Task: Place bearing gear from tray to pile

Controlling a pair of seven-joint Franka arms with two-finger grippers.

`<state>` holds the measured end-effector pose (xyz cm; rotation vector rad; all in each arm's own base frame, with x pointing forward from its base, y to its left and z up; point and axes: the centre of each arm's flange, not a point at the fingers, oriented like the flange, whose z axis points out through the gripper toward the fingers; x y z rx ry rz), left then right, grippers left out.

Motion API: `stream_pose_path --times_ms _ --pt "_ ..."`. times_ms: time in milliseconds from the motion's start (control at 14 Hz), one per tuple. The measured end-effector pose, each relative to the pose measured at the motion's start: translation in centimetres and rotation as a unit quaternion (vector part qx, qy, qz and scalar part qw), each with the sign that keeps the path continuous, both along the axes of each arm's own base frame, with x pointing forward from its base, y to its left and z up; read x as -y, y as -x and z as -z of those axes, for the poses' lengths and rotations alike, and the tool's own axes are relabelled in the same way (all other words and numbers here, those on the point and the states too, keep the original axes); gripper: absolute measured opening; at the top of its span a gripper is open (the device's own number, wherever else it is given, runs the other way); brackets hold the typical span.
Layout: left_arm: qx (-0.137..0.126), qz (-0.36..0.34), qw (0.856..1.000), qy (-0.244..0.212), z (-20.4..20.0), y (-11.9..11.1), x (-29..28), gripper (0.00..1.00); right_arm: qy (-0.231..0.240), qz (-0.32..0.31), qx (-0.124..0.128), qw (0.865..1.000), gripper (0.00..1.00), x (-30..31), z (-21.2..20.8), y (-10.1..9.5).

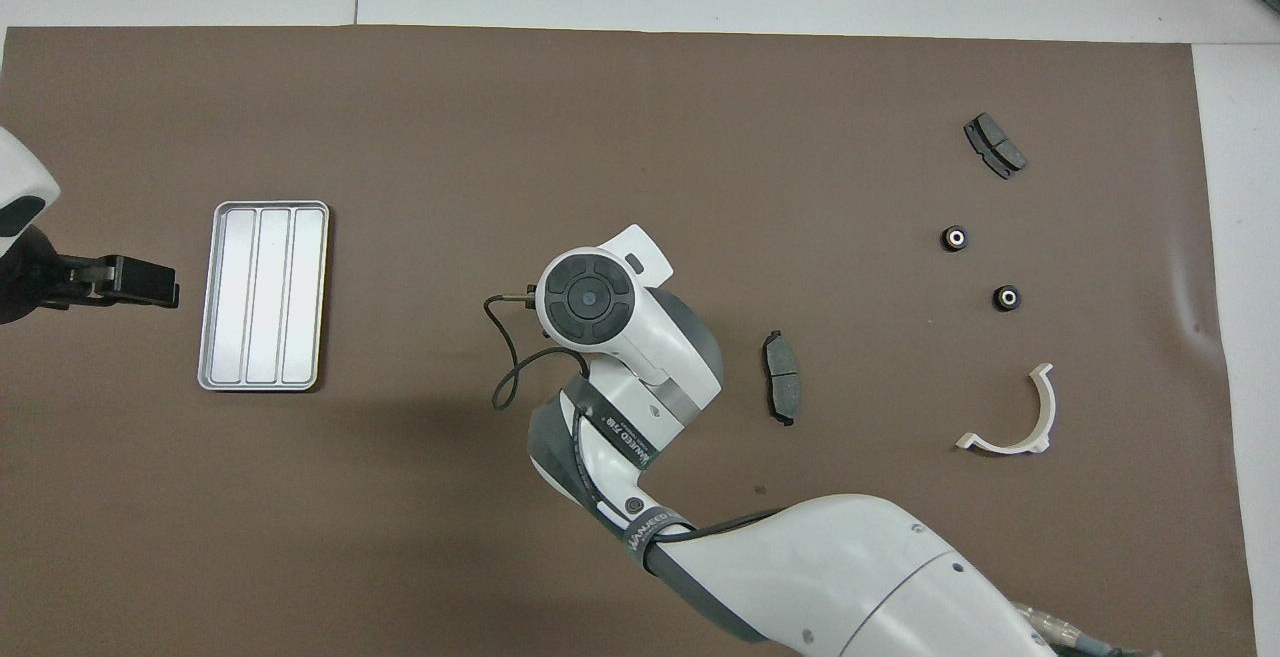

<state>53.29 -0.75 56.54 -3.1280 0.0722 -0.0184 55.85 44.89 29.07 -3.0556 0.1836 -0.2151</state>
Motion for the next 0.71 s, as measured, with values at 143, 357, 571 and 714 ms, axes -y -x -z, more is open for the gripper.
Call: stream_pose_path --times_ms 143,357,571,714 --pt "0.000 0.000 1.000 0.000 0.0 0.0 0.0 1.00 0.007 -0.007 0.008 1.000 0.24 0.1 -0.2 -0.1" --pt "0.000 0.000 1.000 0.000 0.0 0.0 0.0 1.00 0.010 -0.002 0.013 1.000 0.24 0.8 -1.2 -0.6" --pt "0.000 0.000 1.000 0.000 0.0 0.0 0.0 1.00 0.026 0.006 0.007 1.000 0.24 4.3 -3.7 -1.1" --pt "-0.001 0.000 1.000 0.000 0.1 0.0 0.0 1.00 0.042 -0.005 0.001 0.999 0.24 9.6 -5.2 -1.0"
